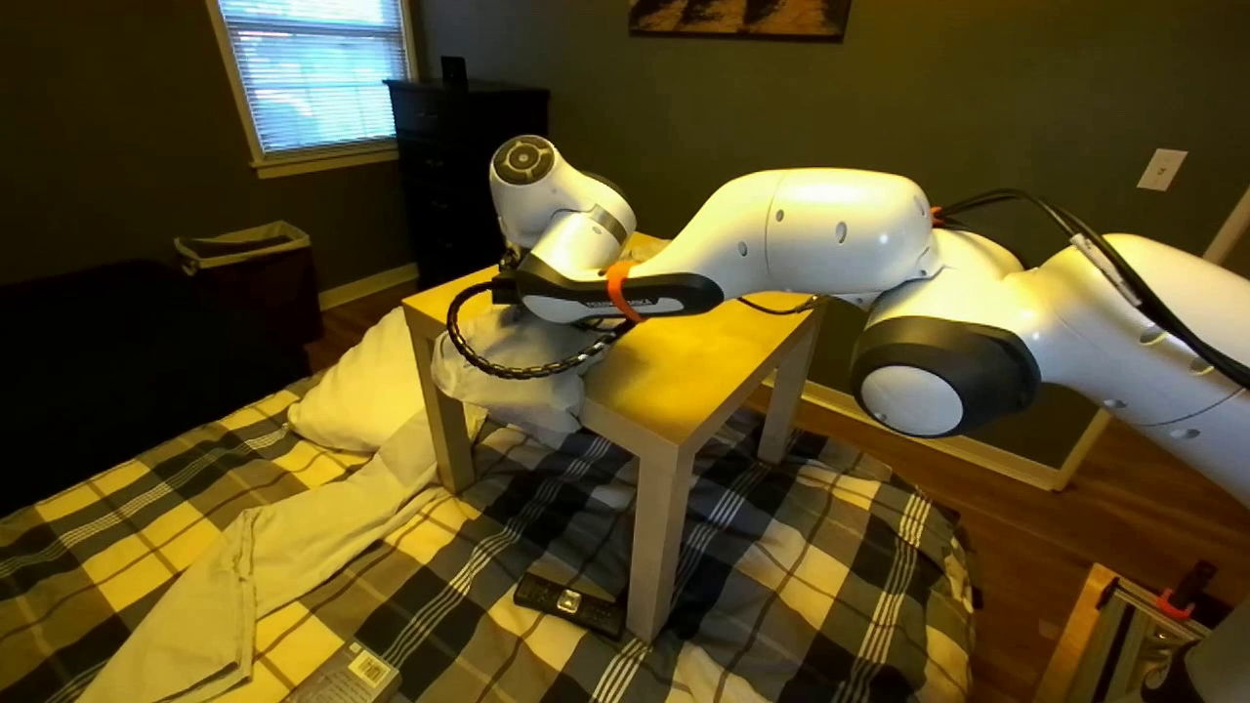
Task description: Fold the cloth on the table
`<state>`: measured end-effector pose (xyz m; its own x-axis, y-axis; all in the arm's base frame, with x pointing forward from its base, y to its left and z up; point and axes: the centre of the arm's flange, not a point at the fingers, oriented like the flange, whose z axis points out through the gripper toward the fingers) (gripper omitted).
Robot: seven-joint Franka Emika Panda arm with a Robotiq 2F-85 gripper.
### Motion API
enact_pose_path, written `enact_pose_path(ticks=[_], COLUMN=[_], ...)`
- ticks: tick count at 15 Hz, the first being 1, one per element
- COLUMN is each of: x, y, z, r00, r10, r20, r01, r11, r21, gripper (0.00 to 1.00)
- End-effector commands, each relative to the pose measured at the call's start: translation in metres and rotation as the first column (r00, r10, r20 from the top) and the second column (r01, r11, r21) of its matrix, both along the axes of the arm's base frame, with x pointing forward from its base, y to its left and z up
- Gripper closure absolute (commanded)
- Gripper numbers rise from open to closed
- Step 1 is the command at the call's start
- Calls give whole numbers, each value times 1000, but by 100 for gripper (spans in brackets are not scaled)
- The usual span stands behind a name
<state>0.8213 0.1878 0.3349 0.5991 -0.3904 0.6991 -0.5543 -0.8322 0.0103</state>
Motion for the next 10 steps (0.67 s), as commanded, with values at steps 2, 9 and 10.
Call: enact_pose_path(ticks=[2,9,10], x=[14,-19,-27], y=[-1,-49,-60], z=[51,181,191], r00=[1000,987,984], r10=[-18,-162,-178], r20=[9,2,-29], r01=[19,156,157], r11=[999,943,927], r21=[-46,-295,-341], gripper=[51,1,0])
